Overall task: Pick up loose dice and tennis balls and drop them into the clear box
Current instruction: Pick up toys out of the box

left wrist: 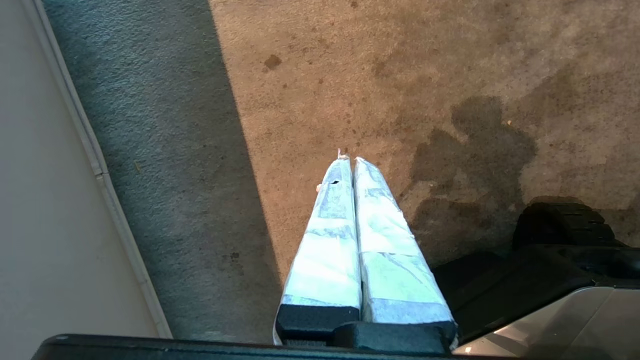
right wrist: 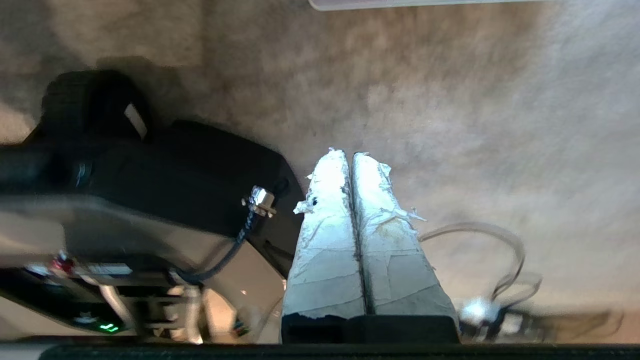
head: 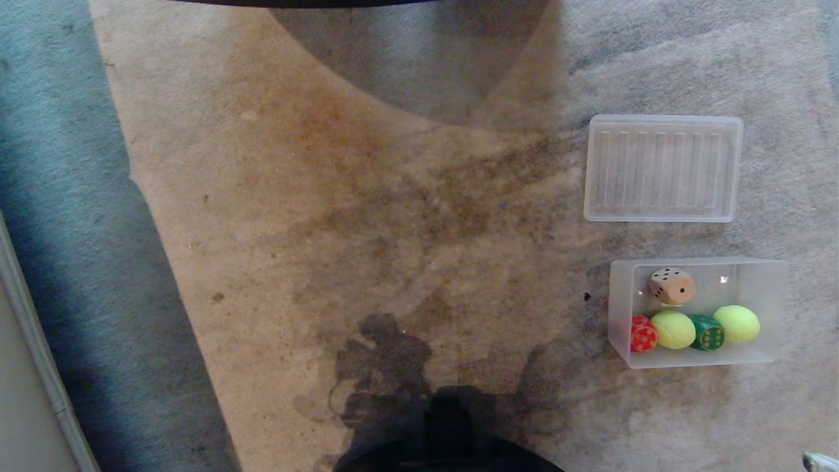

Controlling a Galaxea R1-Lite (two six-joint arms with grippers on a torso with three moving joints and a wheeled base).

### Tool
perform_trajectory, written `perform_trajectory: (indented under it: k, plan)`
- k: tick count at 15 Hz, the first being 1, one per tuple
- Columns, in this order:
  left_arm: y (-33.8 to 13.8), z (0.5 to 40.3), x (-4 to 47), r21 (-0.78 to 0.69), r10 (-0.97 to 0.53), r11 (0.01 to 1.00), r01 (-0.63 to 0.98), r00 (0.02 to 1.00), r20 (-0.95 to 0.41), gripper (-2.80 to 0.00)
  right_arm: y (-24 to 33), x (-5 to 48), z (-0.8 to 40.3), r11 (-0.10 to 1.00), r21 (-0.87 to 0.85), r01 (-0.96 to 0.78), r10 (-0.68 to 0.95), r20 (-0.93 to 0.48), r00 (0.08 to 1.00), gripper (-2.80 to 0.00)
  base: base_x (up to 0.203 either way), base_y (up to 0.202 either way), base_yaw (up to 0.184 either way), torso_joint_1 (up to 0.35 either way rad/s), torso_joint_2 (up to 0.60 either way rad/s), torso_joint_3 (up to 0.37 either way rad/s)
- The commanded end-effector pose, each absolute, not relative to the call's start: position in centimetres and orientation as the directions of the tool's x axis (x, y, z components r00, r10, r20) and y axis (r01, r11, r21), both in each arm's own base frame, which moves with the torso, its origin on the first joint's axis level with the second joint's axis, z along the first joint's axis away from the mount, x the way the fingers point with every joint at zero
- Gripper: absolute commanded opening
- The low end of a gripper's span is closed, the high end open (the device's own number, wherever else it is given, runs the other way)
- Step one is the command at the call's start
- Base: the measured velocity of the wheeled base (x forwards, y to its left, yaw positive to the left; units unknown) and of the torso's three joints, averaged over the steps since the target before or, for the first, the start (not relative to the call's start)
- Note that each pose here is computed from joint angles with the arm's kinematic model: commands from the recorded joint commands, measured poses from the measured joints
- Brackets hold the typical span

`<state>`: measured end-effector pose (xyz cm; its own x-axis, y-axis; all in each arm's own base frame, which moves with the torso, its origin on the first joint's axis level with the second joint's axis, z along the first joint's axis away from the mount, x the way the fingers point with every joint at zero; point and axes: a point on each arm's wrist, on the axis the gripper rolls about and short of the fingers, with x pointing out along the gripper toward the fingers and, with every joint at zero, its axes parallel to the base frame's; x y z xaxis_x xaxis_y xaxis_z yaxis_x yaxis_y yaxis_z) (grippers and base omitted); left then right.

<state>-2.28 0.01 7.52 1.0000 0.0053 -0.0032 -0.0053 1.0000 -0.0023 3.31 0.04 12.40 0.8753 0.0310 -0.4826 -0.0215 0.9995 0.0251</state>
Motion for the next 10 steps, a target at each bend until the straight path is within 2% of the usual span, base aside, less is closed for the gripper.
perform_trajectory:
  k: [1,3,6,10]
  plan:
    - [0.0,7.5,-2.3,-0.003,0.006,1.000,-0.006,1.000,-0.003,-2.80,0.1,-0.4,11.4,0.999,-0.010,-0.043,0.037,-0.324,0.945,-2.80,0.000,0.000,0.000,0.000,0.00,0.000]
    - [0.0,7.5,-2.3,-0.003,0.006,1.000,-0.006,1.000,-0.003,-2.80,0.2,-2.1,9.2,0.997,-0.049,-0.057,0.039,-0.304,0.952,-2.80,0.000,0.000,0.000,0.000,0.00,0.000]
    - [0.0,7.5,-2.3,-0.003,0.006,1.000,-0.006,1.000,-0.003,-2.80,0.1,-2.5,7.5,0.996,-0.087,-0.017,0.013,-0.054,0.998,-2.80,0.000,0.000,0.000,0.000,0.00,0.000]
    - [0.0,7.5,-2.3,-0.003,0.006,1.000,-0.006,1.000,-0.003,-2.80,0.0,-2.5,7.5,0.996,-0.089,-0.015,0.011,-0.051,0.999,-2.80,0.000,0.000,0.000,0.000,0.00,0.000]
